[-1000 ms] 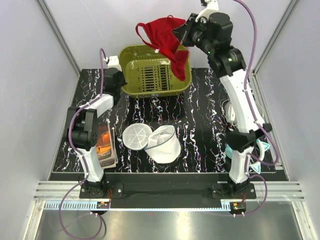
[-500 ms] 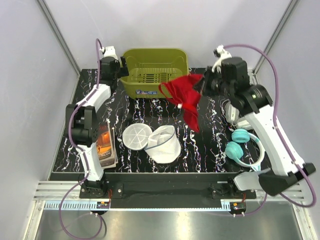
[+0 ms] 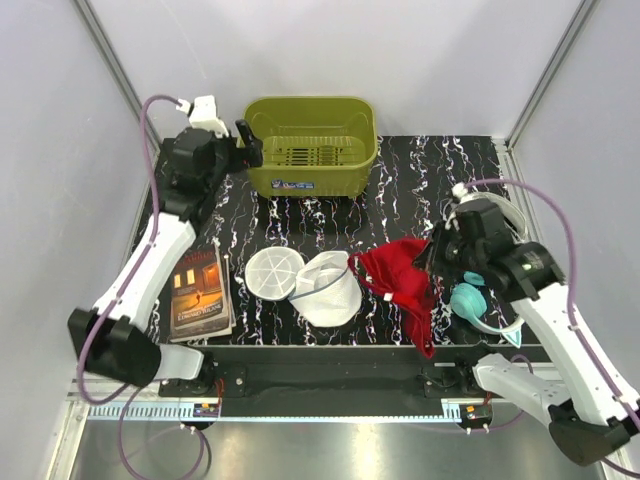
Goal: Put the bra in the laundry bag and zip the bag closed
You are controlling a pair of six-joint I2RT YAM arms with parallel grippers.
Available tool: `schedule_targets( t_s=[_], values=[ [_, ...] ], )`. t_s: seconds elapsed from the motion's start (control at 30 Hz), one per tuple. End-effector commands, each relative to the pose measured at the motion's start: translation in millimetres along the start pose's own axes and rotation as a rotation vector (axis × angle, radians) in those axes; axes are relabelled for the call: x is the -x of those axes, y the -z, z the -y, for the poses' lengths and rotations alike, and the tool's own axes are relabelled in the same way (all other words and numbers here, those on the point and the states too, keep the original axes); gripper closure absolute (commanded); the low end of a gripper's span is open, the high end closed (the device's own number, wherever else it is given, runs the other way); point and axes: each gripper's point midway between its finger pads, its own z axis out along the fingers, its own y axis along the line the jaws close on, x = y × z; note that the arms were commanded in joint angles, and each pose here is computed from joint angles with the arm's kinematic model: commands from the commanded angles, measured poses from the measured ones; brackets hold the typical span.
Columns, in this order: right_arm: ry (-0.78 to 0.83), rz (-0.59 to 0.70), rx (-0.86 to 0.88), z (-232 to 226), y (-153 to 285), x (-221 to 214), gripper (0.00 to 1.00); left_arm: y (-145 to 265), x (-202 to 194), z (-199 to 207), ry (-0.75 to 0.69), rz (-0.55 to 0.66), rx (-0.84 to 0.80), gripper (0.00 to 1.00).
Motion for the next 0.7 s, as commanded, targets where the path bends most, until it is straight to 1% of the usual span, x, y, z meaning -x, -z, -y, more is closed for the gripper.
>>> schedule_targets(
  t_s=[0.0,0.03,0.07,0.1,0.13,0.17,0.2,0.23,0.27,0.3,0.33,0.37,0.4,0.47,0.5,0.53,0.57,0.6,0.63,0.67],
  values=[
    [-0.007,-0.078,-0.112,29,-53,-21,1.0,44,-51,52,0.066,-0.149,-0.163,0.11],
    [0.014,-0.1,-0.138,34,-70,-21,1.0,52,-58,63,0.068,-0.16,-0.192,0.11],
    [0.054,-0.112,-0.149,38,-82,-22,1.0,63,-71,84,0.063,-0.196,-0.256,0.11],
    [0.061,-0.072,-0.209,49,-93,-10,1.0,72,-74,94,0.06,-0.211,-0.285,0.12],
    [0.057,-0.124,-0.258,59,-111,-13,1.0,79,-81,102,0.059,-0.237,-0.303,0.14],
    [0.059,-0.131,-0.267,62,-118,-7,1.0,91,-91,121,0.046,-0.273,-0.354,0.14],
    [0.04,-0.144,-0.285,69,-128,-3,1.0,97,-96,130,0.039,-0.289,-0.376,0.15],
    [0.024,-0.195,-0.317,78,-144,-8,0.97,101,-101,137,0.042,-0.31,-0.386,0.16],
    [0.01,-0.204,-0.311,79,-151,-4,0.86,109,-108,152,0.037,-0.333,-0.427,0.17],
    [0.002,-0.224,-0.256,70,-162,-3,0.79,113,-113,160,0.037,-0.349,-0.449,0.18],
    [-0.007,-0.257,-0.247,71,-175,-4,0.71,115,-117,167,0.029,-0.361,-0.469,0.18],
    [-0.01,-0.275,-0.224,67,-180,-4,0.58,117,-128,179,0.006,-0.391,-0.494,0.2],
    [-0.021,-0.31,-0.187,60,-182,-8,0.37,116,-132,184,-0.006,-0.402,-0.501,0.22],
    [-0.065,-0.328,-0.165,57,-175,-11,0.22,111,-145,199,-0.012,-0.455,-0.538,0.27],
    [-0.081,-0.313,-0.142,52,-161,-9,0.1,109,-150,204,-0.013,-0.475,-0.552,0.3],
    [-0.115,-0.31,-0.157,60,-153,-13,0.04,111,-148,219,-0.011,-0.483,-0.596,0.32],
    [-0.133,-0.312,-0.169,65,-143,-17,0.0,105,-166,226,-0.026,-0.531,-0.602,0.34],
    [-0.14,-0.271,-0.157,63,-126,-12,0.0,105,-171,234,-0.034,-0.547,-0.622,0.35],
    [-0.179,-0.271,-0.175,73,-118,-17,0.0,108,-172,249,-0.037,-0.557,-0.661,0.37],
    [-0.2,-0.3,-0.182,75,-108,-27,0.0,103,-191,255,-0.047,-0.605,-0.665,0.42]
  ],
)
